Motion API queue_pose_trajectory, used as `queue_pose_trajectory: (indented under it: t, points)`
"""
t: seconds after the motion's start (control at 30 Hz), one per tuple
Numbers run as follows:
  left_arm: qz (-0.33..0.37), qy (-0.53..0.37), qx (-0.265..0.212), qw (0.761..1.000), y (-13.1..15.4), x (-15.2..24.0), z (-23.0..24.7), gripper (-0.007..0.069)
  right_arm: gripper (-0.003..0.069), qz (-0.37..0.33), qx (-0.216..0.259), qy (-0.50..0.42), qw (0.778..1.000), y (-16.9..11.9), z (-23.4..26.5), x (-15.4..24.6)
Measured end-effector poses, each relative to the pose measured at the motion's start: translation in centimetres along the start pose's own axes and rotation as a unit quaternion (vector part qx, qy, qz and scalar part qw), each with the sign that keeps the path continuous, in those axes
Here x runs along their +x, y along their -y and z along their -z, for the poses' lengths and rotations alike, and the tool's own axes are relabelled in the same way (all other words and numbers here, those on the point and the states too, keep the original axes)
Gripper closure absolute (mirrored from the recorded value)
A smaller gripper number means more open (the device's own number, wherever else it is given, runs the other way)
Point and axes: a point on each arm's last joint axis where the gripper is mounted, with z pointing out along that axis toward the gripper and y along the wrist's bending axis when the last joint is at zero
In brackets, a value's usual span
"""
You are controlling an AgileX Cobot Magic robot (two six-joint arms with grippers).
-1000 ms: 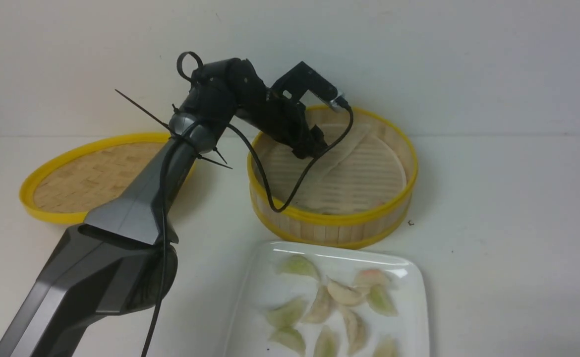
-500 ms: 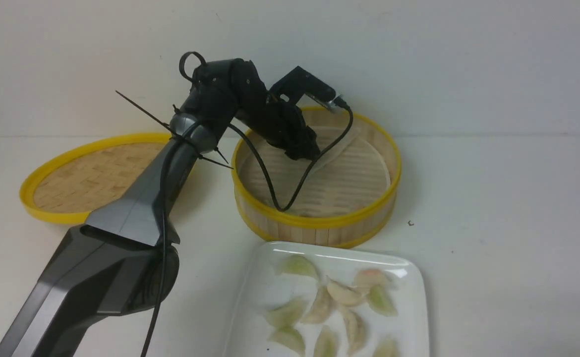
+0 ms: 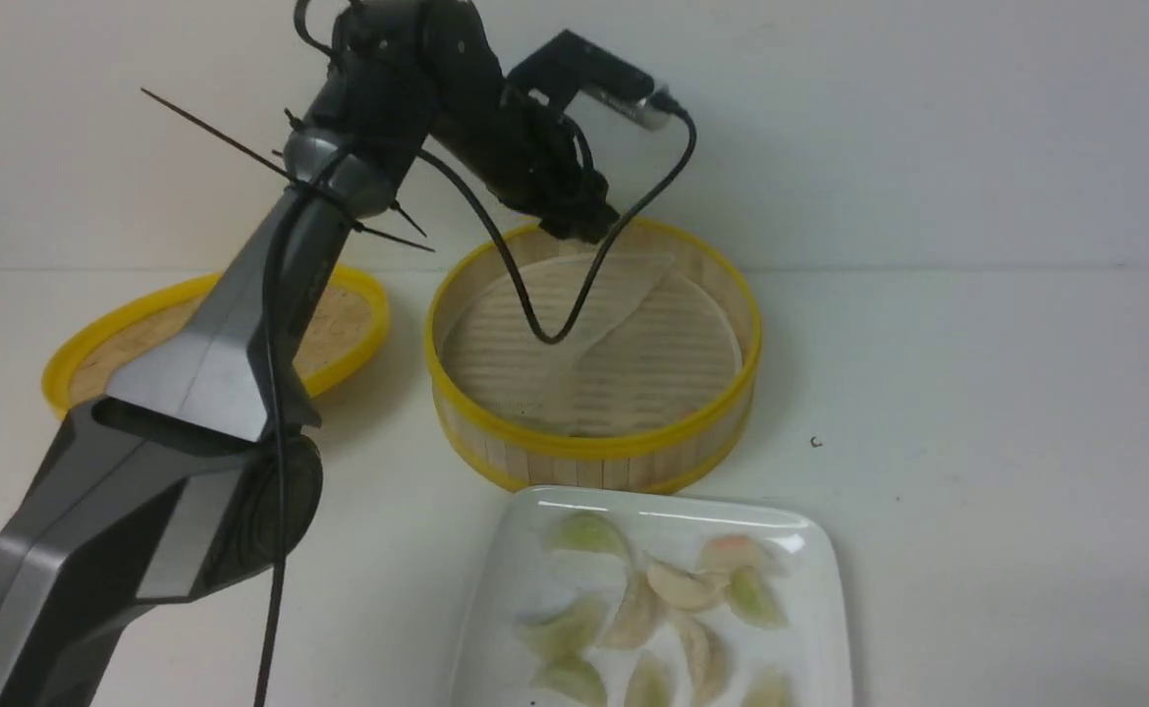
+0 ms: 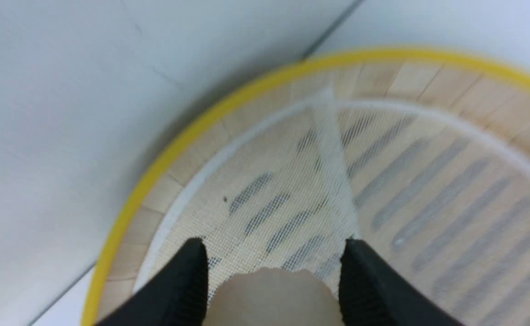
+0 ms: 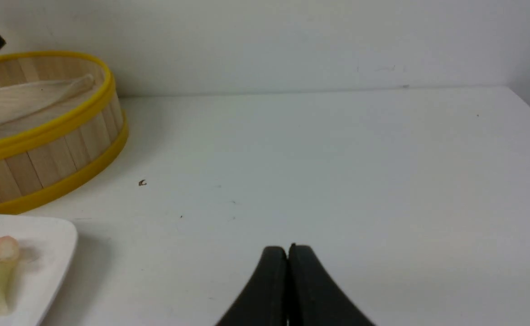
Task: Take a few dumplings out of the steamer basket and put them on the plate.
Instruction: Use the left arm to grab a dumpling from the steamer, then use the left arm to put the dumpling into the plate
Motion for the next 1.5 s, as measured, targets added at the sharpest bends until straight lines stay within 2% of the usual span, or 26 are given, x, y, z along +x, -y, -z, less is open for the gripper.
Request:
queue_pose_trajectory:
  t: [0.13,0.3,0.4,0.5,0.6,0.8,0.93,1.0,1.03,1.13,1.27,1.4,1.5]
  points:
    - [0.062,0.033,0.0,0.998,0.5,-1.8,3.5,0.0292,0.0673,0.0,0.0,0.0,1.0,0.0,0.0,0.0]
    - [0.078,0.077,0.009,0.994,1.6,-3.9,7.9,0.0292,0.0673,0.0,0.0,0.0,1.0,0.0,0.0,0.0]
    - [0.074,0.095,-0.002,0.993,2.8,-5.2,11.2,0.0292,0.0673,0.0,0.0,0.0,1.0,0.0,0.0,0.0]
    - [0.072,0.078,-0.004,0.994,3.6,-5.2,12.3,0.0292,0.0673,0.0,0.0,0.0,1.0,0.0,0.0,0.0]
    - [0.083,0.014,0.021,0.996,5.1,-3.8,12.6,0.0292,0.0673,0.001,0.0,0.0,1.0,0.0,0.0,0.0]
    - [0.078,-0.115,0.063,0.988,9.3,1.8,13.5,0.0292,0.0673,0.002,0.0,0.0,1.0,0.0,0.0,0.0]
    - [0.051,-0.204,0.125,0.97,13.6,6.8,12.3,0.0292,0.0673,0.002,0.0,0.0,1.0,0.0,0.0,0.0]
    - [0.041,-0.228,0.143,0.962,14.8,8.0,11.4,0.0292,0.0673,0.002,0.0,0.0,1.0,0.0,0.0,0.0]
    - [0.031,-0.258,0.163,0.952,16.4,9.6,10.2,0.0292,0.0673,0.002,0.0,0.0,1.0,0.0,0.0,0.0]
    - [0.001,-0.28,0.18,0.943,19.0,11.0,8.2,0.0292,0.0673,0.002,0.0,0.0,1.0,0.0,0.0,0.0]
    - [-0.018,-0.264,0.179,0.948,20.8,11.3,6.0,0.0292,0.0673,0.002,0.0,0.0,1.0,0.0,0.0,0.0]
    - [-0.016,-0.253,0.174,0.952,21.2,11.6,4.3,0.0288,0.0673,0.002,0.0,0.0,1.0,0.0,0.0,0.0]
    - [-0.003,-0.248,0.168,0.954,21.0,11.1,4.2,0.0201,0.0673,0.002,0.0,0.0,1.0,0.0,0.0,0.0]
